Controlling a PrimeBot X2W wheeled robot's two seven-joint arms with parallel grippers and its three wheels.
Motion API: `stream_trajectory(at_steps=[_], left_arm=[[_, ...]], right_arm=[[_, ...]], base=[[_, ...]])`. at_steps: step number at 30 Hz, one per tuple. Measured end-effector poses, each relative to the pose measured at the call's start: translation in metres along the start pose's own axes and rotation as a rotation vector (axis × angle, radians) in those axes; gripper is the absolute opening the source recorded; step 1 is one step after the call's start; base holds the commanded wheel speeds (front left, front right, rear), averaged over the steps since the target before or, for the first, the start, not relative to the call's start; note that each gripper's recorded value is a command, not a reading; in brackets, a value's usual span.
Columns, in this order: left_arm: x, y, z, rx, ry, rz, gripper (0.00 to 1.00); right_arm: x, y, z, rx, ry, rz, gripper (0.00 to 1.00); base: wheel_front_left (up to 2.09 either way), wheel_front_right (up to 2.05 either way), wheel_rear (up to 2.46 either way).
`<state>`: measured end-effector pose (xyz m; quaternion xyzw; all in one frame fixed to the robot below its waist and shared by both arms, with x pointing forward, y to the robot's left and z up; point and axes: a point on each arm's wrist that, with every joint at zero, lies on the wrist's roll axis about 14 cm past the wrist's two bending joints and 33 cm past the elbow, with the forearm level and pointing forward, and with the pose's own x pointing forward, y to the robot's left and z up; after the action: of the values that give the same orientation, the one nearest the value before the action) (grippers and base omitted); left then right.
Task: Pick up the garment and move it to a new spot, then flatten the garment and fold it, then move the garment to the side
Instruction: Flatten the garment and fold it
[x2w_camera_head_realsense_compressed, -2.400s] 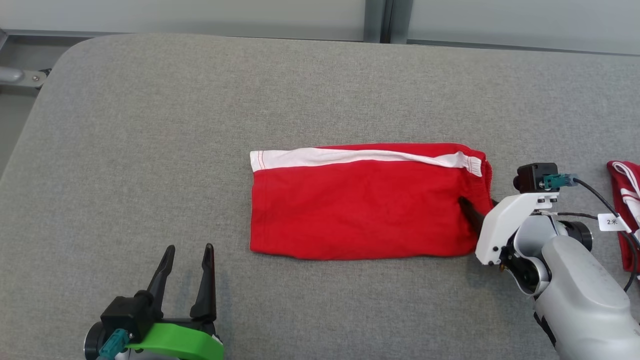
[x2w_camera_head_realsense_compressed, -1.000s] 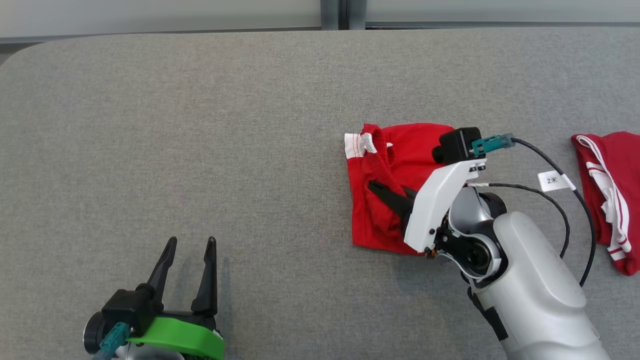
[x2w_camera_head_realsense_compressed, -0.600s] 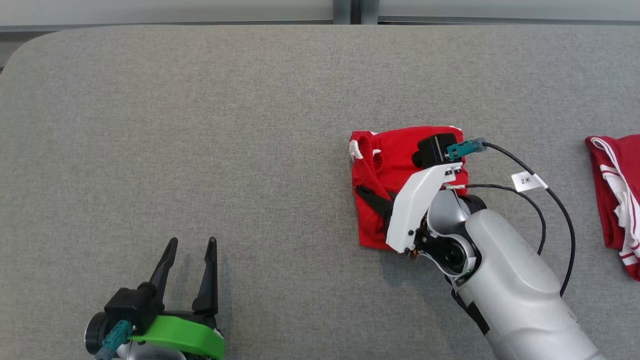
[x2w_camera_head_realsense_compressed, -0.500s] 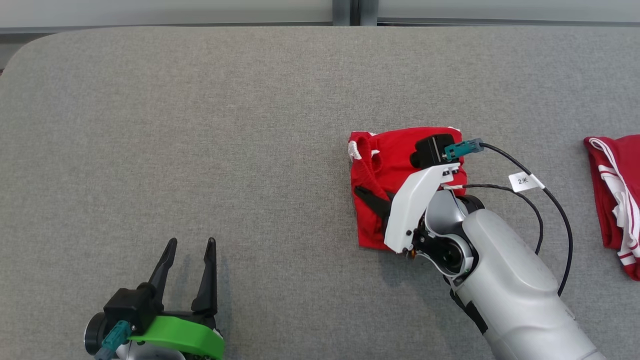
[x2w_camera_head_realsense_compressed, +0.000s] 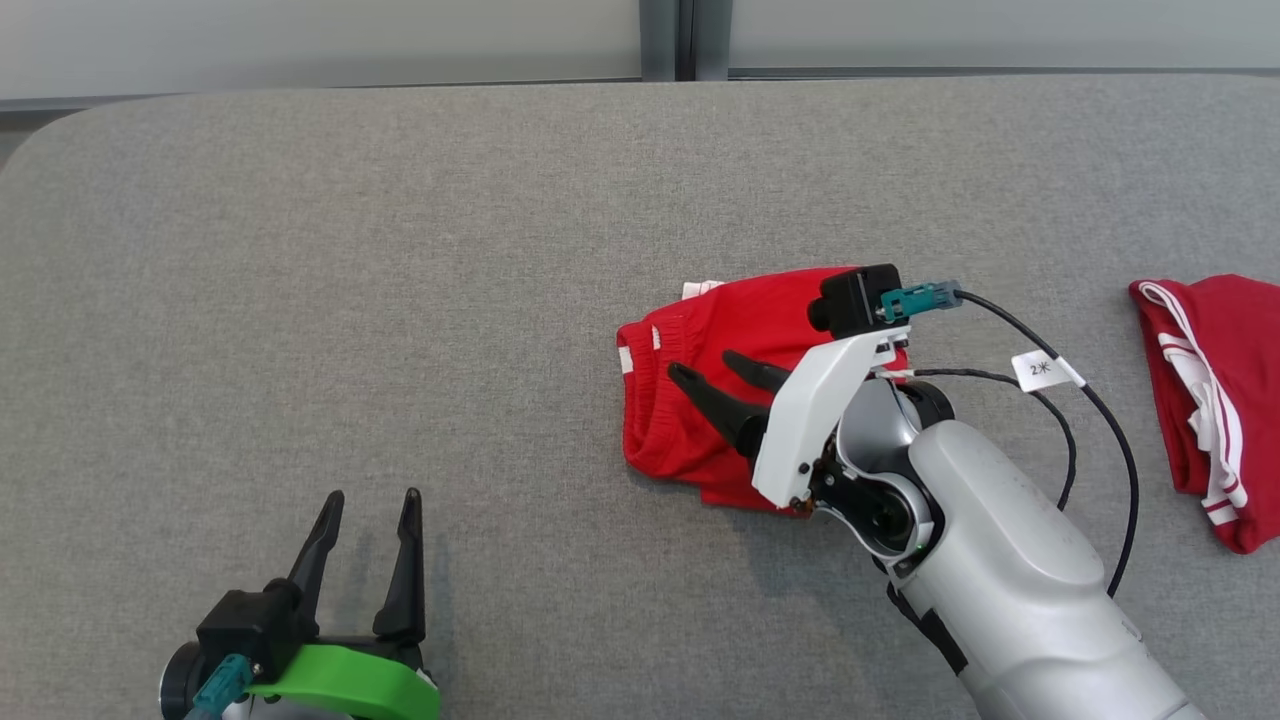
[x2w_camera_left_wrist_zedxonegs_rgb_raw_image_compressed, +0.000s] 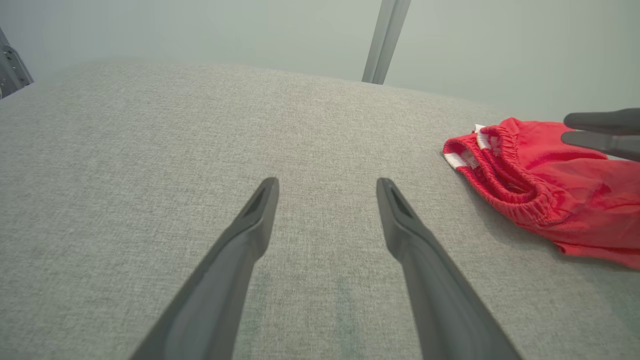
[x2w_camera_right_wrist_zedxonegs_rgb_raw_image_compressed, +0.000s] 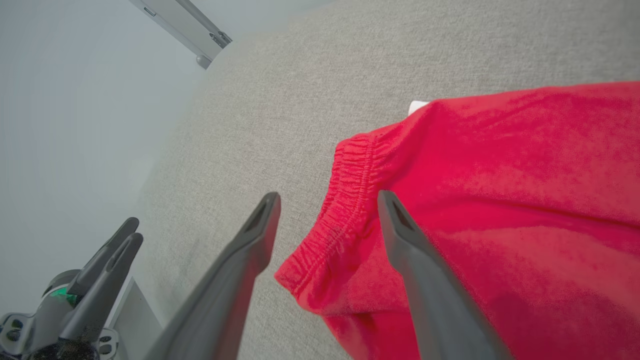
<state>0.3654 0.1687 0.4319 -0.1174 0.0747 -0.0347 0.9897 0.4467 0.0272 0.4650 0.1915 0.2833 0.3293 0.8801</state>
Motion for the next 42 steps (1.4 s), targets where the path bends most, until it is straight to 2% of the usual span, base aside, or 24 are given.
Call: stream_trajectory(at_steps=[6, 9, 13, 19, 25, 26, 27, 31, 32, 33, 36, 42], left_arm=[[-0.002, 0.002, 0.003, -0.002, -0.012, 0.007, 1.0], [-0.003, 0.0, 0.007, -0.008, -0.026, 0.006, 1.0], [-0.007, 0.0, 0.009, -0.012, -0.033, 0.008, 1.0], [-0.008, -0.005, 0.012, -0.015, -0.044, -0.006, 1.0], [-0.006, -0.009, 0.015, -0.014, -0.054, -0.015, 1.0], [-0.006, -0.009, 0.015, -0.014, -0.053, -0.015, 1.0], [-0.006, -0.009, 0.014, -0.015, -0.052, -0.015, 1.0], [-0.007, -0.012, 0.012, -0.021, -0.047, -0.017, 1.0], [-0.006, -0.011, 0.011, -0.023, -0.044, -0.014, 1.0], [-0.006, -0.011, 0.01, -0.023, -0.041, -0.013, 1.0], [-0.004, -0.01, 0.007, -0.025, -0.033, -0.009, 1.0], [0.0, -0.006, 0.006, -0.024, -0.026, 0.002, 1.0]], right_arm=[[-0.015, 0.002, 0.027, -0.026, -0.125, -0.01, 1.0], [-0.03, -0.004, 0.051, -0.089, -0.233, -0.047, 1.0], [-0.067, -0.034, 0.076, -0.223, -0.358, -0.171, 1.0], [-0.121, -0.065, 0.099, -0.348, -0.521, -0.319, 1.0], [-0.154, -0.077, 0.099, -0.495, -0.638, -0.387, 1.0], [-0.155, -0.081, 0.093, -0.506, -0.634, -0.397, 0.89], [-0.155, -0.087, 0.085, -0.498, -0.623, -0.407, 0.47], [-0.144, -0.106, 0.047, -0.484, -0.535, -0.425, 0.16], [-0.14, -0.107, 0.041, -0.476, -0.521, -0.419, 0.1], [-0.134, -0.108, 0.034, -0.463, -0.505, -0.412, 0.1], [-0.114, -0.105, 0.023, -0.441, -0.476, -0.377, 0.0], [-0.082, -0.089, 0.027, -0.416, -0.485, -0.308, 0.0]], base=[[0.0, 0.0, 0.0], [0.0, 0.0, 0.0], [0.0, 0.0, 0.0], [0.0, 0.0, 0.0], [0.0, 0.0, 0.0], [0.0, 0.0, 0.0], [0.0, 0.0, 0.0], [0.0, 0.0, 0.0], [0.0, 0.0, 0.0], [0.0, 0.0, 0.0], [0.0, 0.0, 0.0], [0.0, 0.0, 0.0]])
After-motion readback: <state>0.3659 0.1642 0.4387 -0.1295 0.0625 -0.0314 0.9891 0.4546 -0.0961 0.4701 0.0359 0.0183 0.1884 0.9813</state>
